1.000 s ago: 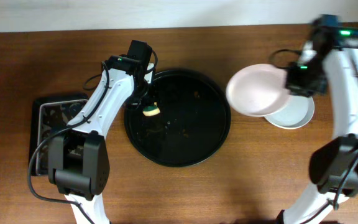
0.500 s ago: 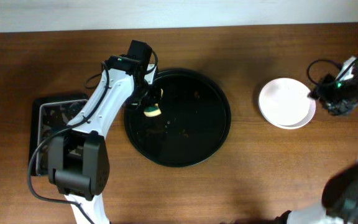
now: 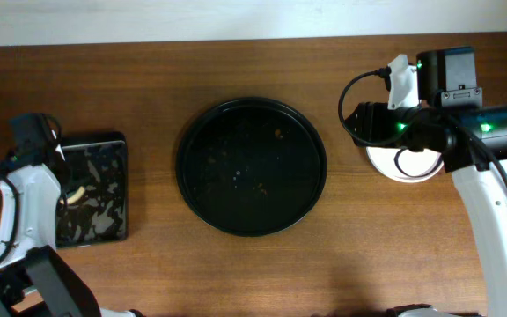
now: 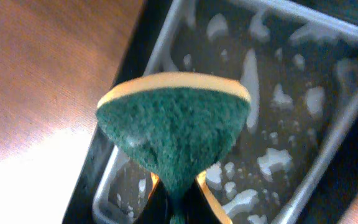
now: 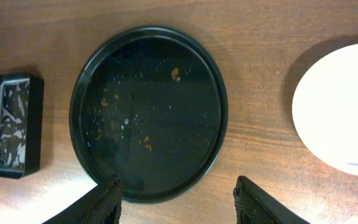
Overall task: Clean dirty plates on tray and stack at the side
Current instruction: 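Return the sponge to the holder with the left gripper and release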
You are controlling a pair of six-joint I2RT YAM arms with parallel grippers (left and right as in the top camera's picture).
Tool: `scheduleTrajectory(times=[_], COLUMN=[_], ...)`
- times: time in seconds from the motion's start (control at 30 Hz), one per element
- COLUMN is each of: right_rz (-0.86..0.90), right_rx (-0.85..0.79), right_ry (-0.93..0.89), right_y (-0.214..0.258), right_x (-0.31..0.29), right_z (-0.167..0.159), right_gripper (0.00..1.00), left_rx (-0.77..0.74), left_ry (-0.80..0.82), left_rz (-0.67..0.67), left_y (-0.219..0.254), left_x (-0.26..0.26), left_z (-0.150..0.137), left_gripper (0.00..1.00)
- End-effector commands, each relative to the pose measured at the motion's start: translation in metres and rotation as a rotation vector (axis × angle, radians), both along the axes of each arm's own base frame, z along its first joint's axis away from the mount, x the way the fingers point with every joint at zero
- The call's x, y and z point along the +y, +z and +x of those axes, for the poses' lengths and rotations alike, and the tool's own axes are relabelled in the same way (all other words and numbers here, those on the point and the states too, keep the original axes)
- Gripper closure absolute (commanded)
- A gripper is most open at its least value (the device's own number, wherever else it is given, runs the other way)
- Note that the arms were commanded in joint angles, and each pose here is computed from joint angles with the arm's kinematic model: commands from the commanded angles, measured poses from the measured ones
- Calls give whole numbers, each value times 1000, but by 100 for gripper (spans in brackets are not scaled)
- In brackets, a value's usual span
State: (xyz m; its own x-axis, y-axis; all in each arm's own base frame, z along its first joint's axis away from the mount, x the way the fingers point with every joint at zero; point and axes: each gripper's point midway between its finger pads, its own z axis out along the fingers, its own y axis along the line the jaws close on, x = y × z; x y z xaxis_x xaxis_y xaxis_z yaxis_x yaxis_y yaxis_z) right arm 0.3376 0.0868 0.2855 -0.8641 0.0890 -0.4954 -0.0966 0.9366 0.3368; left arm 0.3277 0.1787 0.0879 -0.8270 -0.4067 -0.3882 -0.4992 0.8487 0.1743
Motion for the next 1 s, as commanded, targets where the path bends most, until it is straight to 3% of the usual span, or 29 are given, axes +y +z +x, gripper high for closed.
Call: scheduleTrajectory(times=[0.0,0.03,0.1,0.17,0.2,0.23,0.27,0.33,0.37,0.4,0.47,0.5,0.53,0.87,0.97], right_rz=[-4,-4,-4,-3,0,0,-3,-31,-38,-37,-23,-10,4,-33,-122], right_rx=[-4,-4,-4,-3,-3,-3,-6,-34,-74,-143,-267,-317,-365,-331,-458], right_ry=[-2,-2,-2,-2,0,0,5,62,112,172,260,278,280,265,261], right_y=[0,0,0,0,0,0,0,3,13,31,65,80,93,83,104], right_x=[1,1,1,1,2,2,2,5,16,30,49,51,49,44,28], right_z=[2,2,2,2,2,2,2,-1,-8,-21,-53,-68,-81,-77,-85], right_gripper=[41,41,41,41,41,41,41,41,41,40,35,15,1,1,1], left_rx=[-5,-24,-42,-51,-46,-45,-54,-141,-255,-339,-467,-512,-517,-422,-422], left_ry=[-14,-33,-137,-162,-169,-169,-167,-188,-238,-267,-289,-296,-297,-282,-282], left_rz=[26,-11,-60,-86,-84,-82,-85,-124,-156,-150,-83,-57,-54,-108,-108], left_y=[-24,-28,-29,-30,-30,-25,-11,38,95,137,194,217,223,191,191], left_x=[0,-7,-22,-31,-33,-34,-34,-43,-58,-67,-76,-85,-91,-84,-84], left_z=[-7,-4,5,8,9,9,11,22,28,24,2,-22,-38,-19,-19], left_gripper=[99,91,85,66,51,15,8,6,6,1,1,1,1,1,1])
